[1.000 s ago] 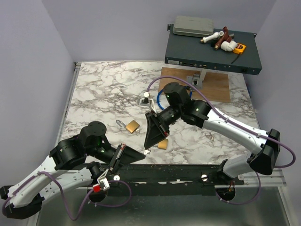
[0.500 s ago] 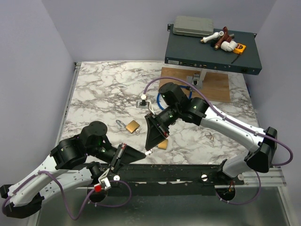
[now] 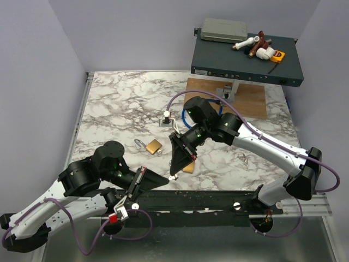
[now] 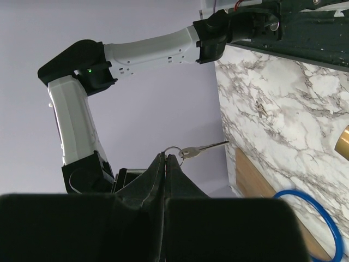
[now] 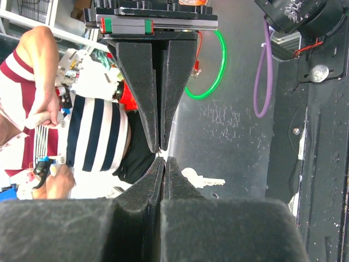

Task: Unlock with the key
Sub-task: Adjust the key, then pick up the lock from the center of the board.

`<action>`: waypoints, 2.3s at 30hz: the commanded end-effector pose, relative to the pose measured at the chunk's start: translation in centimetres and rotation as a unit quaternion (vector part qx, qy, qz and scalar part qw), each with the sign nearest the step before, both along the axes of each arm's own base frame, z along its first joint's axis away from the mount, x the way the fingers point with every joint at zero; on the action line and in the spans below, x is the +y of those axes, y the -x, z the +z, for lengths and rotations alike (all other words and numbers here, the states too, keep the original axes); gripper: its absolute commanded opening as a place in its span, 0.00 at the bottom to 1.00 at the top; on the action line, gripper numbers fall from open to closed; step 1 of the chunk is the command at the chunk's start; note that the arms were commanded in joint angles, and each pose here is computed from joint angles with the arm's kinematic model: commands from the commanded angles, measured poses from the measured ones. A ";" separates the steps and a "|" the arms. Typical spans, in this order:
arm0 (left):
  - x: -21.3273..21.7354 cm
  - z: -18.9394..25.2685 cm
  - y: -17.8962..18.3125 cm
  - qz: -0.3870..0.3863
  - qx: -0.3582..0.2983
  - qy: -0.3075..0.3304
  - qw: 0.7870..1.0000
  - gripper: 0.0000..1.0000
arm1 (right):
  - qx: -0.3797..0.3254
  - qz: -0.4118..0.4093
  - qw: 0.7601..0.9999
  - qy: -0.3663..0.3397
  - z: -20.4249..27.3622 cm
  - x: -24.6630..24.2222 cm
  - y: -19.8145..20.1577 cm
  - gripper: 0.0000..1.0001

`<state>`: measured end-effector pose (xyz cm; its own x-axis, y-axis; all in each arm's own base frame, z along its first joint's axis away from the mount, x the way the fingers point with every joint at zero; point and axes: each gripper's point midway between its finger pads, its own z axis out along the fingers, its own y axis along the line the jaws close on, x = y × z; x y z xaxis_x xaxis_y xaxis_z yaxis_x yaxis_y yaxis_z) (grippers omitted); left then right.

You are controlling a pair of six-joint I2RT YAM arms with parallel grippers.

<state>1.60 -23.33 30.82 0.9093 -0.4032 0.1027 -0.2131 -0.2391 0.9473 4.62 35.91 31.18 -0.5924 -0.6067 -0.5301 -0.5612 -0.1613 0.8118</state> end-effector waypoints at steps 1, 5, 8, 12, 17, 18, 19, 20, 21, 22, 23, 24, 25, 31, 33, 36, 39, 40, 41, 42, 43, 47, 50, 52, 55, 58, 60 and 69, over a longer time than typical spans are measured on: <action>-0.1 3.2 1.3 -0.084 -0.281 0.123 0.948 0.00 | -0.008 0.001 1.000 -0.012 1.0 0.1 0.2 0.01; -0.2 3.5 0.9 -0.066 -0.261 0.133 0.954 0.00 | -0.002 -0.007 1.000 -0.020 1.3 0.1 0.3 0.01; -0.7 3.8 -0.2 -0.030 -0.232 0.144 0.961 0.21 | -0.005 -0.021 0.999 -0.026 1.6 0.1 0.2 0.01; -0.7 3.9 -2.1 0.037 -0.176 0.146 0.973 0.76 | -0.016 -0.060 0.998 -0.027 1.6 0.1 -0.3 0.01; 0.4 3.4 -4.8 0.149 -0.032 0.120 0.981 0.95 | -0.031 -0.111 0.993 -0.020 1.1 -0.8 -1.3 0.01; 0.7 3.1 -5.0 0.166 0.001 0.114 0.980 0.97 | -0.036 -0.123 0.992 -0.023 1.3 -1.1 -1.6 0.01; 1.0 2.5 -5.4 0.187 0.044 0.105 0.976 0.98 | -0.040 -0.133 0.990 -0.024 1.4 -1.4 -1.9 0.01; 1.3 1.8 -5.7 0.207 0.088 0.096 0.970 0.98 | -0.044 -0.144 0.988 -0.027 1.7 -1.8 -2.2 0.01; 1.5 1.3 -6.3 0.233 0.138 0.091 0.958 0.98 | -0.051 -0.157 0.986 -0.030 1.8 -2.1 -2.6 0.01; 1.5 0.6 -6.9 0.261 0.201 0.082 0.941 0.99 | -0.059 -0.172 0.983 -0.031 2.0 -2.5 -2.8 0.01; 1.7 -0.4 -7.8 0.294 0.247 0.066 0.921 0.98 | -0.070 -0.188 0.979 -0.029 2.0 -2.9 -3.2 0.01; 1.6 -1.8 -8.6 0.329 0.299 0.039 0.895 0.98 | -0.084 -0.204 0.975 -0.027 1.9 -3.3 -3.4 0.01; 1.4 -3.3 -9.3 0.358 0.340 0.012 0.869 0.98 | -0.096 -0.224 0.970 -0.019 1.7 -3.8 -3.7 0.01; -0.4 -10.0 -9.7 0.395 0.511 -0.148 0.749 0.98 | -0.147 -0.304 0.941 -0.018 2.2 -6.5 -4.7 0.01; -1.1 -11.4 -10.4 0.389 0.550 -0.183 0.716 0.98 | -0.156 -0.323 0.933 -0.026 3.0 -7.5 -4.6 0.01; -1.7 -13.1 -11.9 0.383 0.586 -0.218 0.680 0.99 | -0.167 -0.351 0.921 -0.042 4.3 -9.2 -4.1 0.01; -2.3 -14.9 -12.2 0.358 0.598 -0.265 0.667 0.98 | -0.173 -0.366 0.913 -0.056 5.3 -10.5 -3.6 0.01; -2.6 -15.5 -12.2 0.351 0.599 -0.274 0.665 0.99 | -0.175 -0.372 0.910 -0.060 5.5 -10.8 -3.5 0.00; -2.8 -15.9 -12.3 0.345 0.599 -0.278 0.667 0.99 | -0.175 -0.375 0.908 -0.064 5.7 -11.1 -3.3 0.01; -3.1 -16.5 -12.4 0.340 0.600 -0.281 0.667 0.98 | -0.176 -0.376 0.907 -0.067 5.9 -11.3 -3.2 0.01; -3.3 -17.0 -12.6 0.337 0.601 -0.281 0.668 0.99 | -0.177 -0.379 0.906 -0.071 6.2 -11.5 -3.2 0.01; -4.8 -17.7 -13.4 0.325 0.609 -0.295 0.661 0.99 | -0.186 -0.392 0.898 -0.077 7.1 -12.2 -3.2 0.01; -6.4 -18.4 -14.6 0.327 0.619 -0.299 0.649 0.98 | -0.193 -0.408 0.888 -0.087 8.2 -12.8 -3.4 0.01; -7.2 -19.2 -14.7 0.327 0.630 -0.316 0.629 0.98 | -0.197 -0.421 0.881 -0.091 8.9 -13.4 -3.5 0.01; -7.8 -20.2 -14.2 0.314 0.649 -0.324 0.612 0.98 | -0.205 -0.436 0.871 -0.094 10.0 -14.3 -3.5 0.01; -8.3 -21.2 -14.9 0.319 0.651 -0.294 0.623 0.99 | -0.215 -0.445 0.865 -0.089 10.5 -14.7 -3.8 0.01; -8.1 -22.2 -15.3 0.328 0.642 -0.282 0.633 0.99 | -0.222 -0.445 0.864 -0.081 10.8 -14.7 -4.1 0.01; -7.7 -26.4 -18.4 0.399 0.588 -0.212 0.671 0.98 | -0.231 -0.441 0.863 -0.085 12.4 -14.6 -4.2 0.01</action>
